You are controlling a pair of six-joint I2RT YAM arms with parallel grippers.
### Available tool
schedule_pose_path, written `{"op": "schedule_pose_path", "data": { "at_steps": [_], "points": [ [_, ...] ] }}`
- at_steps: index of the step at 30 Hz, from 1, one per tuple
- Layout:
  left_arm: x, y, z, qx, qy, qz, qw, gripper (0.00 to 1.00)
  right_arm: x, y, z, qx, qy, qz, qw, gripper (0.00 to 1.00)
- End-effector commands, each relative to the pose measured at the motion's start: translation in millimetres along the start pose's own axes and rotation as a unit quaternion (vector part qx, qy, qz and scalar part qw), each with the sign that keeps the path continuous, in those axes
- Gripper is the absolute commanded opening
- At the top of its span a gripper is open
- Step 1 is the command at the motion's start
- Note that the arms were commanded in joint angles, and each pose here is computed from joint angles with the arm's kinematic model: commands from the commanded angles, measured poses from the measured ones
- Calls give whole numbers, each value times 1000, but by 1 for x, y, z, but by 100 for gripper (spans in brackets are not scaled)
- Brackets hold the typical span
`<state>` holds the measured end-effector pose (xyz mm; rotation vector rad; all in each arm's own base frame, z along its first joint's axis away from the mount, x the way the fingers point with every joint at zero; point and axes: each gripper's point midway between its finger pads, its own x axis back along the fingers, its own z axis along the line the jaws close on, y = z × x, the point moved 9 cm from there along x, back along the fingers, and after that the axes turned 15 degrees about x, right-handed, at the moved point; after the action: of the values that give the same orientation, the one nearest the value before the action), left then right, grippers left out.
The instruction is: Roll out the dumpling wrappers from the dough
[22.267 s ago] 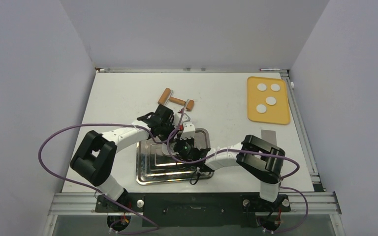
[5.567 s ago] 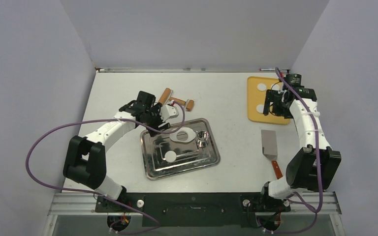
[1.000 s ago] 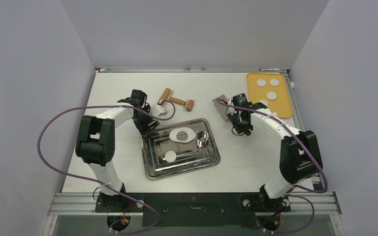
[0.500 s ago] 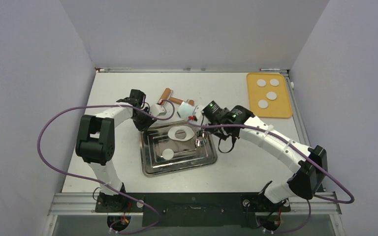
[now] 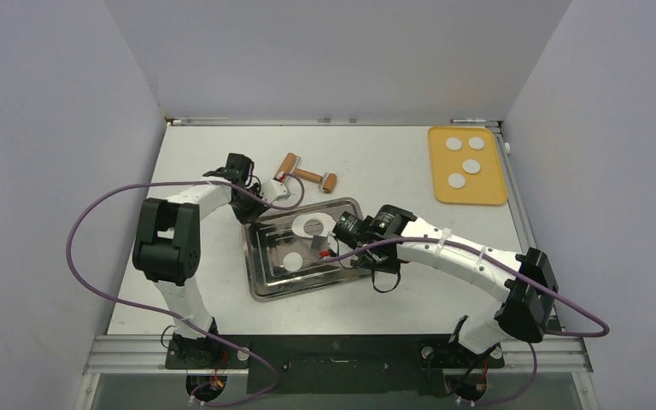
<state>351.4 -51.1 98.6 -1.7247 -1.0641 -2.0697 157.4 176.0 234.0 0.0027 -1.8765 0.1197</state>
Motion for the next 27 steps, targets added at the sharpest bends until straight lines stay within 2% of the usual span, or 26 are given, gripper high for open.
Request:
{"op": "schedule_pose_path", "data": {
  "at_steps": [1,11,19,27],
  "points": [
    [-8,-5,-4,-48,11,4,999,1,-1,-6,0,9,-35,25,999,8],
    [-6,-5,-14,-74,0,2,997,0,-31,11,-7,15,-57,38,998,8],
    [-5,-2,-17,-79,0,-6,997,0,-43,26,-10,21,-43,12,999,8],
    [-2,0,-16,-81,7,-14,997,0,-44,33,-5,27,7,-44,999,8]
  ]
}}
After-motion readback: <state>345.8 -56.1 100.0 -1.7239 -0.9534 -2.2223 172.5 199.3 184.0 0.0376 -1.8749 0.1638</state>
